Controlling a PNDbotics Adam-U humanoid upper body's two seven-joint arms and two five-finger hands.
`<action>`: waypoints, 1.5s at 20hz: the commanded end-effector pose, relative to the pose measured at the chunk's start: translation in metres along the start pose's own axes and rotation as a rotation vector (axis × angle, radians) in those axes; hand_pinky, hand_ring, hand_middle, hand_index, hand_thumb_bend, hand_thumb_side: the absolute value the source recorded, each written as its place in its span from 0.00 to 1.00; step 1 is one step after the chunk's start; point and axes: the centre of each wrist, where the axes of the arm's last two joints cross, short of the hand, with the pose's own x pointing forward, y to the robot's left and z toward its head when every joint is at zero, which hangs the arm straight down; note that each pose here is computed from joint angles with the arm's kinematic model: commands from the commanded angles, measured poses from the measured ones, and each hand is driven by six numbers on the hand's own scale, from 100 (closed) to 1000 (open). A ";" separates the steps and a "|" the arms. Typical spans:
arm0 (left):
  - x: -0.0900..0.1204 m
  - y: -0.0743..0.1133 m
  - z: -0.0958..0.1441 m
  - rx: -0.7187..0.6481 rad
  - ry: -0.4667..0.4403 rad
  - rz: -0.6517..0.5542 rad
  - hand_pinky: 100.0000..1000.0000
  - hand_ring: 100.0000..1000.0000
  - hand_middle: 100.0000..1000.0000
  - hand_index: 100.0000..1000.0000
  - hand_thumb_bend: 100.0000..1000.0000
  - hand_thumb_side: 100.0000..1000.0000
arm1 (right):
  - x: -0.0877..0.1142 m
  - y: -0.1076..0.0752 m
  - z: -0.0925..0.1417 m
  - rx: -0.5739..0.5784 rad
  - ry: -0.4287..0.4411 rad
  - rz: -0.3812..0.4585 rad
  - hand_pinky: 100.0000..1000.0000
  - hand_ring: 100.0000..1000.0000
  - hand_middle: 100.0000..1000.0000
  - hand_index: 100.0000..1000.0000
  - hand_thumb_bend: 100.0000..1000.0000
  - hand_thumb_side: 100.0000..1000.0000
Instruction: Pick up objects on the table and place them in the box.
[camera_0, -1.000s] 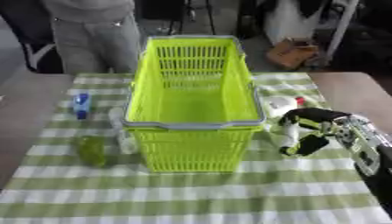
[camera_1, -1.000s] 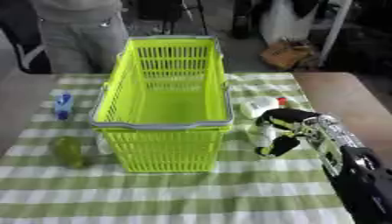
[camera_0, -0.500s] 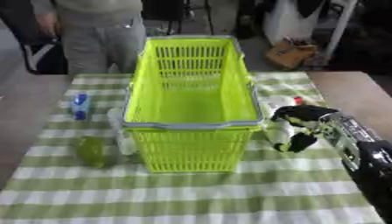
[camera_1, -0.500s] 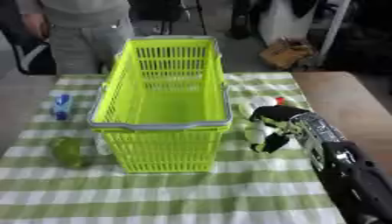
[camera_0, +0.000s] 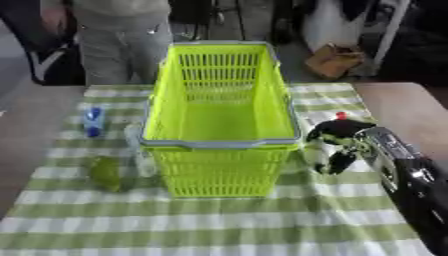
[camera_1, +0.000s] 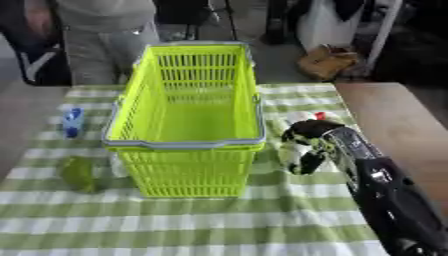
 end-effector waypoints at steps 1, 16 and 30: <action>0.004 0.001 -0.005 -0.008 -0.021 -0.002 0.53 0.75 0.66 0.73 0.14 1.00 | -0.008 -0.007 0.004 -0.070 0.033 0.035 0.07 0.20 0.37 0.37 0.23 0.04; 0.004 0.003 -0.004 -0.007 -0.019 -0.007 0.53 0.75 0.66 0.73 0.14 1.00 | -0.035 -0.095 0.050 -0.537 0.206 0.113 0.07 0.14 0.29 0.34 0.20 0.10; 0.003 0.002 -0.004 -0.010 -0.016 -0.008 0.53 0.75 0.66 0.73 0.14 1.00 | 0.001 -0.167 0.092 -0.871 0.090 0.339 0.09 0.05 0.30 0.34 0.15 0.14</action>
